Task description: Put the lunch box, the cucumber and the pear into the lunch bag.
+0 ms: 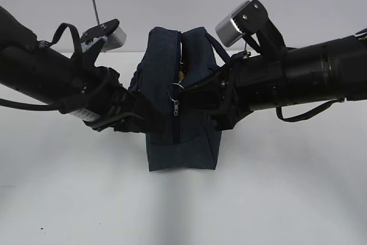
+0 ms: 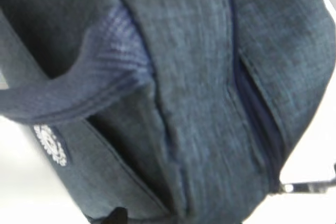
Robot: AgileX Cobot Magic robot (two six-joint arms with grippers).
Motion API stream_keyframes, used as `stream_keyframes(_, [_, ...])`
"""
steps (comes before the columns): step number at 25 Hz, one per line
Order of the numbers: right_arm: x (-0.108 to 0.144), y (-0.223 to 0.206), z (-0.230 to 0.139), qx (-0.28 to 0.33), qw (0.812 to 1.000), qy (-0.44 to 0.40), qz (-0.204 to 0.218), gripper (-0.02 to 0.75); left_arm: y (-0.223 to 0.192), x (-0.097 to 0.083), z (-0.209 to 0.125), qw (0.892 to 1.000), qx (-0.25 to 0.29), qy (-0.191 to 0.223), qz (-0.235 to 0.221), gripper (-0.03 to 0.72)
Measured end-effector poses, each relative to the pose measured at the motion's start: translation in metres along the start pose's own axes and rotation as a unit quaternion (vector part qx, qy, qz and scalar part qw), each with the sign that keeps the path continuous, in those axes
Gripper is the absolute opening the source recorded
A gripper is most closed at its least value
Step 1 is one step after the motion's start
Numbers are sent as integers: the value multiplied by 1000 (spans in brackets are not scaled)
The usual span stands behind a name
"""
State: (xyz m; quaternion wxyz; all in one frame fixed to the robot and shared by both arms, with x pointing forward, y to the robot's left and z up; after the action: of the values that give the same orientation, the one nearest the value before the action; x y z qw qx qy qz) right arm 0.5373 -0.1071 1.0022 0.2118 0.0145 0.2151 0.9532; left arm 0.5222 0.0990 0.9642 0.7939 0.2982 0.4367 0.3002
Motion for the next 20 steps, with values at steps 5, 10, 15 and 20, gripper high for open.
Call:
stream_keyframes(5, [4,0,3,-13,1000,-5,15,6,0,-2,6,1000,-22,-6,-7,351])
stream_keyframes(10, [2,0,8,-30,999,-25,8,6,0,-2,7,999,-29,-14,-8,309])
stream_keyframes(15, [1,0,9,-35,999,-30,5,6,0,-2,8,999,-33,-13,-6,78])
stream_keyframes(20, [0,0,10,-39,999,-36,1,6,0,-2,9,999,-34,-13,-5,-4])
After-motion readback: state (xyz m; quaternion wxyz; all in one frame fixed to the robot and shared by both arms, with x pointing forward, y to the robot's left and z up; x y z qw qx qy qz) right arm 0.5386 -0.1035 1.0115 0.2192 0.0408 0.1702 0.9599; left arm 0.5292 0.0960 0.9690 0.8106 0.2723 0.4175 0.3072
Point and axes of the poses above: a point on each arm's last joint axis where the gripper is mounted, y pointing back along that axis away from the gripper, x along the wrist's bending axis when the last joint is at zero, z = x × y, the point moved 4 cm from there along -y, pointing out along that axis toward the gripper, and after that the axes turned 10 degrees about y, right-handed, at the moved point
